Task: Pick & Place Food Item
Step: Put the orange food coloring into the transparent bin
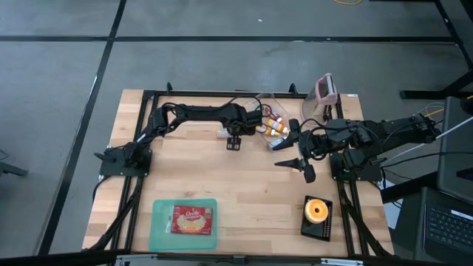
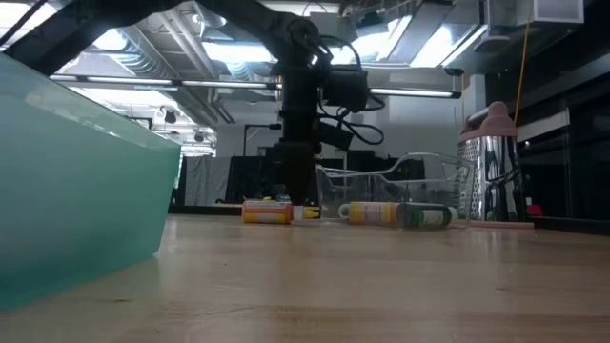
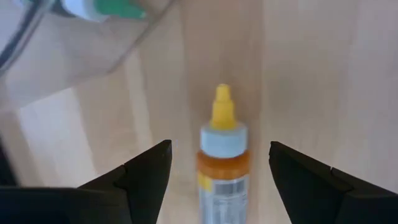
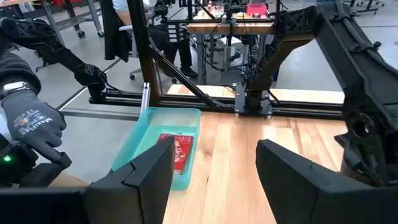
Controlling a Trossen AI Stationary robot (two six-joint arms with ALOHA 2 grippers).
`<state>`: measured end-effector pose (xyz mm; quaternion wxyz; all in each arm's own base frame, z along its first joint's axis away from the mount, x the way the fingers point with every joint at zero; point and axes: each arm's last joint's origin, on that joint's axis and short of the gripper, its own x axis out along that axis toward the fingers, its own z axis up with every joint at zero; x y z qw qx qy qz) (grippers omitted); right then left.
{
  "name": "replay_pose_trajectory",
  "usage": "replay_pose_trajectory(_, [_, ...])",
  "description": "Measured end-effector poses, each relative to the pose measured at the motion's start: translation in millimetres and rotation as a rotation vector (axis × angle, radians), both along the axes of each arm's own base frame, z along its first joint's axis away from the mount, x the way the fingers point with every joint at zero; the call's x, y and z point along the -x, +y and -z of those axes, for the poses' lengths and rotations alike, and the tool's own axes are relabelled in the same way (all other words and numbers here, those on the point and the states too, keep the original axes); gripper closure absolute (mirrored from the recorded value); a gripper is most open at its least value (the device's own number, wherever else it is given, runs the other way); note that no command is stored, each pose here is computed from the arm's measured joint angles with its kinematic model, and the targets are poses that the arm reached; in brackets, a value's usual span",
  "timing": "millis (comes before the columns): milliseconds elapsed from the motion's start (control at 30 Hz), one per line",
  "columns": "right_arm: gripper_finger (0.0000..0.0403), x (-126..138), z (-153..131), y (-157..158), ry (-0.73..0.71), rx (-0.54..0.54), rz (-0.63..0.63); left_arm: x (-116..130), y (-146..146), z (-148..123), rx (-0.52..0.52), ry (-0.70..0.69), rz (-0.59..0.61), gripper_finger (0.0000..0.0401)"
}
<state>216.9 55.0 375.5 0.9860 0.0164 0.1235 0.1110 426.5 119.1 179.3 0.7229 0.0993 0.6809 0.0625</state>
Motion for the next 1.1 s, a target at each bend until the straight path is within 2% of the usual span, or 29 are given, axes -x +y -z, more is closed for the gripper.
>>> replay_pose_trajectory(133, [0.0181,0.2,0.7,0.0,0.008,0.001,0.0,-0.8,1.0,3.1,0.065,-0.019,-0.014,0.0139])
replay_pose_trajectory(300, [0.0181,0.2,0.7,0.0,0.008,0.001,0.0,-0.9,0.7,6.2,0.073,-0.009,-0.013,0.0137])
replay_pose_trajectory(500, [0.0181,0.2,0.8,0.0,0.009,-0.003,0.001,-1.8,6.8,30.4,0.108,0.048,-0.031,0.014])
replay_pose_trajectory(700, [0.0181,0.7,2.6,-0.2,0.032,-0.016,0.006,-1.7,10.9,43.7,0.128,0.082,-0.053,0.0151])
replay_pose_trajectory(833, [0.0181,0.7,2.8,-0.2,0.035,-0.015,0.006,-1.1,11.0,45.1,0.149,0.084,-0.057,0.0185])
replay_pose_trajectory(1100, [0.0181,0.7,2.8,-0.2,0.034,-0.015,0.006,0.9,11.0,45.1,0.145,0.105,-0.051,0.0288])
